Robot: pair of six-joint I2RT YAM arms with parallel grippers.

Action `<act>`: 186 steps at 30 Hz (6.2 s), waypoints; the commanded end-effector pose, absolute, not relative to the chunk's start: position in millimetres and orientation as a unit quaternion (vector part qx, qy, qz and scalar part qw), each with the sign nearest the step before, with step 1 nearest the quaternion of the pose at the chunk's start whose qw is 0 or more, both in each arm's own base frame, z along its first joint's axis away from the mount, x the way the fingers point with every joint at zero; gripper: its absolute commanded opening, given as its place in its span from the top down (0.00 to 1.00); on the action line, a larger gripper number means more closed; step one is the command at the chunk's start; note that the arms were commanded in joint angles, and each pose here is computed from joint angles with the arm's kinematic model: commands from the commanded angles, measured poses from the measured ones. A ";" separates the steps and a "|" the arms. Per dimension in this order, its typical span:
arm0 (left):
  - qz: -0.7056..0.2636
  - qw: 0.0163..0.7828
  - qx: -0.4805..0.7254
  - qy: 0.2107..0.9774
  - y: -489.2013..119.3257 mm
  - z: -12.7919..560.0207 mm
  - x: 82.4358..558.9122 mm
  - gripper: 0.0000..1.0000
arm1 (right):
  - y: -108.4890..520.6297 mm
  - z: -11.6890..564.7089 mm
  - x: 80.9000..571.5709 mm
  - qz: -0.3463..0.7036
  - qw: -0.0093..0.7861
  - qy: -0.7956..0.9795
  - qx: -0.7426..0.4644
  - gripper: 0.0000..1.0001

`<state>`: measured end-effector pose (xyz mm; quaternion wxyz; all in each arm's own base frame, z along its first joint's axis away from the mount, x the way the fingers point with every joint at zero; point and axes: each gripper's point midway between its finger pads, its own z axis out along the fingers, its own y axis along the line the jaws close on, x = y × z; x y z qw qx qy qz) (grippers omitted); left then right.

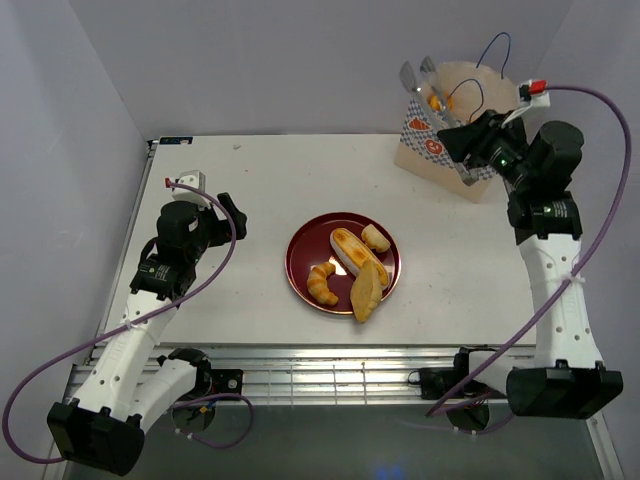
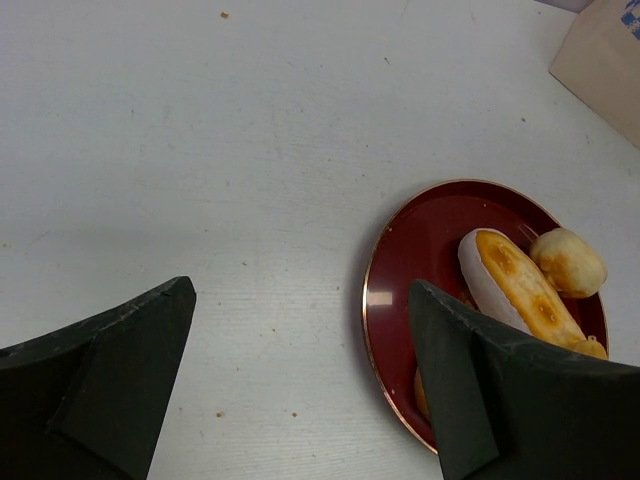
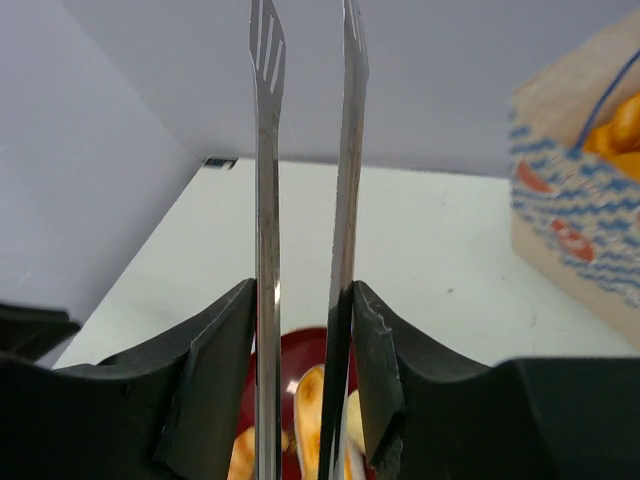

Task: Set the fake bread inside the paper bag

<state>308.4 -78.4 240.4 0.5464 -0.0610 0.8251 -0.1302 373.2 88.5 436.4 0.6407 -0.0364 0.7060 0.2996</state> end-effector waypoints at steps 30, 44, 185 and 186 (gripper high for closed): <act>-0.109 0.551 -0.077 0.824 -70.7 242.2 313.0 0.02 | 129.1 198.0 204.6 0.261 0.483 0.832 -0.074 0.50; -0.115 0.546 -0.074 0.826 -73.7 240.4 313.9 0.02 | 133.1 152.6 227.2 0.238 0.456 0.854 -0.076 0.46; -0.123 0.530 -0.054 0.837 -83.5 229.1 315.0 0.02 | 192.1 230.5 196.6 0.396 0.430 0.798 -0.147 0.57; -0.124 0.530 -0.054 0.837 -83.7 229.6 315.5 0.02 | 196.2 221.6 192.0 0.387 0.418 0.806 -0.160 0.58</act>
